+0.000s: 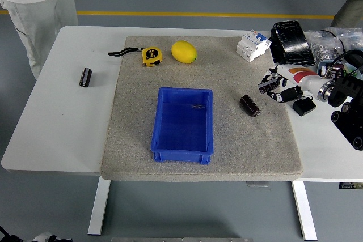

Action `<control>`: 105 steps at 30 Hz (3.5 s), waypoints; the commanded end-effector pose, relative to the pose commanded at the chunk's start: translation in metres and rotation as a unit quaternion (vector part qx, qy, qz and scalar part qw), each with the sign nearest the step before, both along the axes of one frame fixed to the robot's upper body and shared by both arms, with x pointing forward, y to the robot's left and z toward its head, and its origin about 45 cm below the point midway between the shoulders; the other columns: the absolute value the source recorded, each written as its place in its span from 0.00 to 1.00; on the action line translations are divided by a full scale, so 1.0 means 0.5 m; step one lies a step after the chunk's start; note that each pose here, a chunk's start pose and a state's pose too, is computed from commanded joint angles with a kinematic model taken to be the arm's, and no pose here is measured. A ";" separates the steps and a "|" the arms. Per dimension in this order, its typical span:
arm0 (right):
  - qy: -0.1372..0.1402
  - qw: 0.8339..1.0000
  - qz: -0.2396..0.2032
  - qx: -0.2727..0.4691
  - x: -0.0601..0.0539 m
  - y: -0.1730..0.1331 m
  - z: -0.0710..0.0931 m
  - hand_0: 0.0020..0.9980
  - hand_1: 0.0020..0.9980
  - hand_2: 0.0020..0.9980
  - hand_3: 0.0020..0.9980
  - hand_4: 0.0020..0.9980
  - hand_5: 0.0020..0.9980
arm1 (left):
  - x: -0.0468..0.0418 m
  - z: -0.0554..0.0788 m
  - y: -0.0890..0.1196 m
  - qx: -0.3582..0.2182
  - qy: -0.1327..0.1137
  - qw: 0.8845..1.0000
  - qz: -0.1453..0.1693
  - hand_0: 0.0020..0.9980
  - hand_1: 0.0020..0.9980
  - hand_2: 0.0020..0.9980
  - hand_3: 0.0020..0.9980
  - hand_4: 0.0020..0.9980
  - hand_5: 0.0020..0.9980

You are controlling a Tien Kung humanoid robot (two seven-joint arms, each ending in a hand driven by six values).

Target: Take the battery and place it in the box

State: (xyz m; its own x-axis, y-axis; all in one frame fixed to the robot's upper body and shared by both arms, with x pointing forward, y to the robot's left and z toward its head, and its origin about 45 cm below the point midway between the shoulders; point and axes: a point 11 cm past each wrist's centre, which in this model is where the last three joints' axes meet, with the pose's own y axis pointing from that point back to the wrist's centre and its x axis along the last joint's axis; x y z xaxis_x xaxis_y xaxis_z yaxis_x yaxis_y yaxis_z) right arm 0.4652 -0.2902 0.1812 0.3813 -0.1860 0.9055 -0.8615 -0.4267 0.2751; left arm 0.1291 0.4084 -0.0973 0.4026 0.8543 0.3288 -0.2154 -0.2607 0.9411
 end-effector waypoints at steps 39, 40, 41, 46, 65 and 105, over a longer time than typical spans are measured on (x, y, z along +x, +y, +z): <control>0.021 0.971 0.215 0.108 -0.101 0.331 0.110 0.43 0.46 0.50 0.49 0.66 0.13 | 0.000 0.008 0.021 0.011 0.010 1.000 0.001 0.75 0.70 0.71 0.57 0.61 0.53; 0.019 0.970 0.222 0.100 -0.106 0.336 0.107 0.43 0.46 0.50 0.49 0.66 0.13 | 0.001 0.008 0.023 0.012 0.010 1.000 0.001 0.75 0.70 0.71 0.57 0.61 0.53; 0.017 0.969 0.227 0.093 -0.109 0.340 0.105 0.44 0.46 0.50 0.49 0.66 0.13 | 0.001 0.009 0.024 0.013 0.010 1.000 0.001 0.75 0.70 0.71 0.57 0.61 0.53; 0.008 0.967 0.249 0.058 -0.116 0.347 0.095 0.44 0.46 0.50 0.49 0.66 0.13 | 0.001 0.009 0.025 0.013 0.011 1.000 0.002 0.75 0.70 0.71 0.57 0.61 0.53; -0.021 0.955 0.295 -0.009 -0.118 0.349 0.093 0.63 0.68 0.78 0.75 0.89 0.22 | 0.004 0.008 0.018 0.007 0.011 1.000 0.004 0.75 0.70 0.71 0.57 0.61 0.53; -0.011 0.970 0.185 -0.160 -0.037 0.120 0.013 0.72 0.73 0.82 0.86 0.93 0.22 | 0.003 0.007 0.015 0.007 0.015 1.000 -0.006 0.75 0.70 0.71 0.57 0.61 0.53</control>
